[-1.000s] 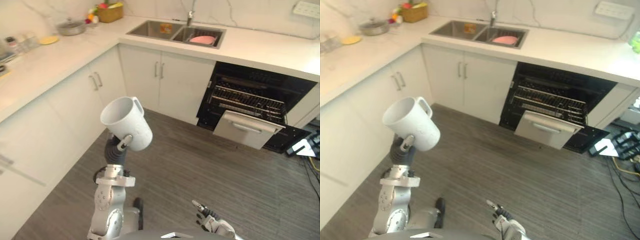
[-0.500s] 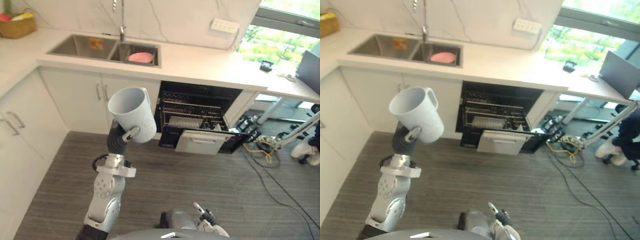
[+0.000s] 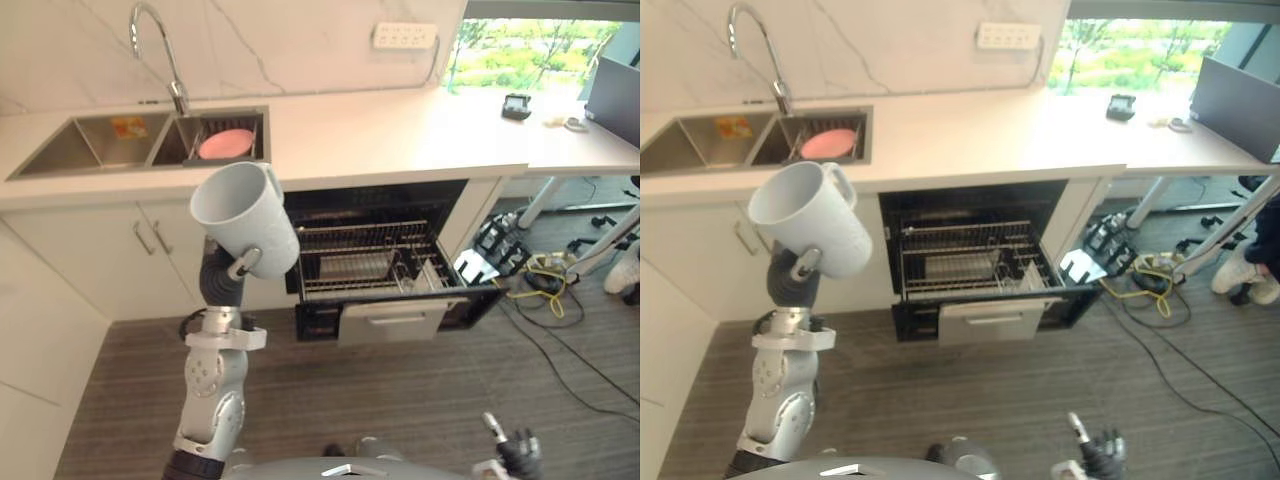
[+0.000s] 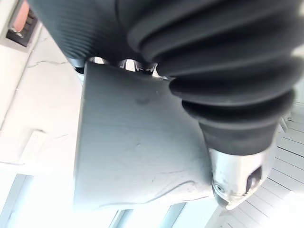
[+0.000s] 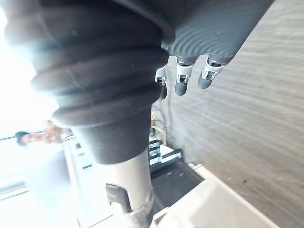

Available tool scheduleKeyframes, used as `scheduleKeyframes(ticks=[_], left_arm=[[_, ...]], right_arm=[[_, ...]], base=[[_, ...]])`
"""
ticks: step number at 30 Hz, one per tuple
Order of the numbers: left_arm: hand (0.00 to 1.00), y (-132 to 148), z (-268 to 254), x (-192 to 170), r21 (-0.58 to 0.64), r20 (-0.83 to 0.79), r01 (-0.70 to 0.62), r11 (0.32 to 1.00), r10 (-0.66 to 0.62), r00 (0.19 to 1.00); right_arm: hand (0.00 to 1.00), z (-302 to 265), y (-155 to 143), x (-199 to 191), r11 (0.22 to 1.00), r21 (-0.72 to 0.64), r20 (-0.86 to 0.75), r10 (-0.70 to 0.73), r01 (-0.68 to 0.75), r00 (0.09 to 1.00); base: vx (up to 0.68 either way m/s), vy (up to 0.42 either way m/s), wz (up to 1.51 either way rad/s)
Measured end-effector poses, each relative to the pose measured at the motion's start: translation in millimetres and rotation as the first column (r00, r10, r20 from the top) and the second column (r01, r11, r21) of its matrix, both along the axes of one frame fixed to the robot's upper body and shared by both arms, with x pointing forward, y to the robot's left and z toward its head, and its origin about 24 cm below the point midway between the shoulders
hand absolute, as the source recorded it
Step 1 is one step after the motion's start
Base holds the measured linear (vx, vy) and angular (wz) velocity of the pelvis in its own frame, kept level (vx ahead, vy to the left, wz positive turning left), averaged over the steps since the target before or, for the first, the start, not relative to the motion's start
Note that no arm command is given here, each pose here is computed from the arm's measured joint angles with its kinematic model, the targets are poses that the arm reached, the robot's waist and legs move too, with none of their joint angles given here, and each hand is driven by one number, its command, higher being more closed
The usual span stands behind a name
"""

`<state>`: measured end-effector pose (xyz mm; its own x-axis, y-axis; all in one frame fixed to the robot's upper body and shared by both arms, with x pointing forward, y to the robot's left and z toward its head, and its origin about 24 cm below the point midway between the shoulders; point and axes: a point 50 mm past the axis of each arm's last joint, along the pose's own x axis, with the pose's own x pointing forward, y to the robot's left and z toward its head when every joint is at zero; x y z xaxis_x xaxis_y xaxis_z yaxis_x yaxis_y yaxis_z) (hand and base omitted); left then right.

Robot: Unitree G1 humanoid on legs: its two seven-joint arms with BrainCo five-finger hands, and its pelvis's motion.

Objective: Walk over to the sink, pick up the cup, carry it to the dishwasher, place the cup inside the dishwasher, then close the dishwasher door

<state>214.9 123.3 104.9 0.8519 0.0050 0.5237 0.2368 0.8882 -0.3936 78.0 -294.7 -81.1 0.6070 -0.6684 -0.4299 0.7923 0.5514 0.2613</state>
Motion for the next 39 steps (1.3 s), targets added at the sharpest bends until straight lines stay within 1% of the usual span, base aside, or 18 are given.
scheduleKeyframes(ticks=[1,5,11,15,18,21,22,24,26,28,30,32,33,34,35,37,38,39], left_arm=[[1.00,2.0,-2.5,-3.4,-0.001,-0.011,-0.008,1.000,0.008,1.000],[1.00,3.5,-14.7,-11.6,-0.005,-0.072,-0.020,1.000,0.020,0.997],[1.00,4.0,-20.4,-17.7,-0.005,-0.096,-0.021,1.000,0.020,0.995],[1.00,12.7,-19.6,-19.7,0.042,-0.079,-0.016,0.999,0.019,0.997],[1.00,14.8,-23.5,-19.0,0.070,-0.093,0.018,0.997,-0.012,0.996],[1.00,16.2,-24.2,-20.4,0.113,-0.092,0.027,0.993,-0.016,0.996],[1.00,16.1,-22.8,-21.0,0.152,-0.079,0.027,0.988,-0.015,0.997],[1.00,16.6,-21.9,-20.8,0.196,-0.074,0.011,0.980,0.003,0.997],[1.00,16.6,-21.1,-18.7,0.225,-0.077,-0.041,0.973,0.060,0.995],[1.00,11.6,-14.9,-12.6,0.258,-0.048,-0.067,0.964,0.082,0.995],[1.00,3.9,-6.7,-6.7,0.301,-0.001,-0.084,0.950,0.089,0.996],[1.00,-9.9,2.2,-2.6,0.367,0.063,-0.111,0.924,0.094,0.994],[1.00,-13.2,3.5,-2.3,0.380,0.074,-0.118,0.917,0.096,0.993],[1.00,-18.7,5.3,-1.7,0.405,0.094,-0.141,0.903,0.112,0.989],[1.00,-21.1,6.1,-1.0,0.417,0.102,-0.152,0.896,0.120,0.987],[1.00,-29.1,7.1,1.8,0.459,0.130,-0.202,0.865,0.160,0.979],[1.00,-30.5,7.0,1.9,0.465,0.136,-0.216,0.859,0.172,0.976],[1.00,-34.3,7.0,3.0,0.473,0.148,-0.236,0.849,0.187,0.971]], right_arm=[[0.00,10.6,-6.0,12.0,0.999,-0.038,0.050,0.027,-0.025,0.998],[0.00,19.2,-8.4,31.9,0.996,-0.064,0.118,0.064,-0.057,0.991],[0.00,29.4,-11.2,38.3,0.995,-0.089,0.190,0.066,-0.050,0.979],[0.00,26.7,1.3,39.7,0.996,-0.059,0.204,0.075,-0.065,0.976],[0.00,30.5,11.6,36.5,0.998,-0.052,0.251,0.044,-0.032,0.967],[0.00,45.0,10.0,43.0,0.994,-0.104,0.305,0.065,-0.035,0.950],[0.00,61.1,10.3,52.0,0.989,-0.144,0.368,0.095,-0.044,0.925],[0.00,80.0,11.6,60.9,0.980,-0.190,0.437,0.130,-0.050,0.890],[0.00,112.7,12.1,79.8,0.956,-0.283,0.527,0.222,-0.077,0.820],[0.00,135.4,16.5,93.0,0.928,-0.352,0.569,0.317,-0.124,0.759],[0.00,146.2,27.5,103.4,0.905,-0.378,0.582,0.396,-0.196,0.710],[0.00,154.1,51.0,113.3,0.870,-0.388,0.598,0.489,-0.304,0.635],[0.00,157.4,58.0,115.7,0.859,-0.394,0.607,0.510,-0.327,0.609],[0.00,166.7,75.3,120.7,0.828,-0.412,0.630,0.560,-0.380,0.538],[0.00,171.6,83.6,122.9,0.810,-0.426,0.640,0.585,-0.404,0.499],[0.00,184.3,109.7,130.0,0.752,-0.458,0.670,0.643,-0.475,0.372],[0.00,186.4,115.1,131.1,0.738,-0.465,0.675,0.653,-0.490,0.344],[0.00,191.4,124.9,131.1,0.715,-0.477,0.684,0.667,-0.511,0.294]], base=[[0.29,0.006,-0.32],[0.31,0.087,-0.28],[0.29,0.321,-0.59],[0.25,0.463,-0.66],[0.15,0.344,-0.66],[0.10,0.225,-0.80],[0.08,0.187,-0.68],[0.12,0.079,-0.69],[0.15,-0.016,-0.96],[0.07,-0.019,-0.70],[0.05,-0.010,-0.42],[0.00,-0.029,-0.19],[-0.03,-0.032,-0.16],[-0.04,-0.020,-0.12],[-0.08,-0.042,-0.06],[-0.09,-0.033,-0.01],[-0.09,-0.013,-0.02],[-0.09,-0.014,0.00]])
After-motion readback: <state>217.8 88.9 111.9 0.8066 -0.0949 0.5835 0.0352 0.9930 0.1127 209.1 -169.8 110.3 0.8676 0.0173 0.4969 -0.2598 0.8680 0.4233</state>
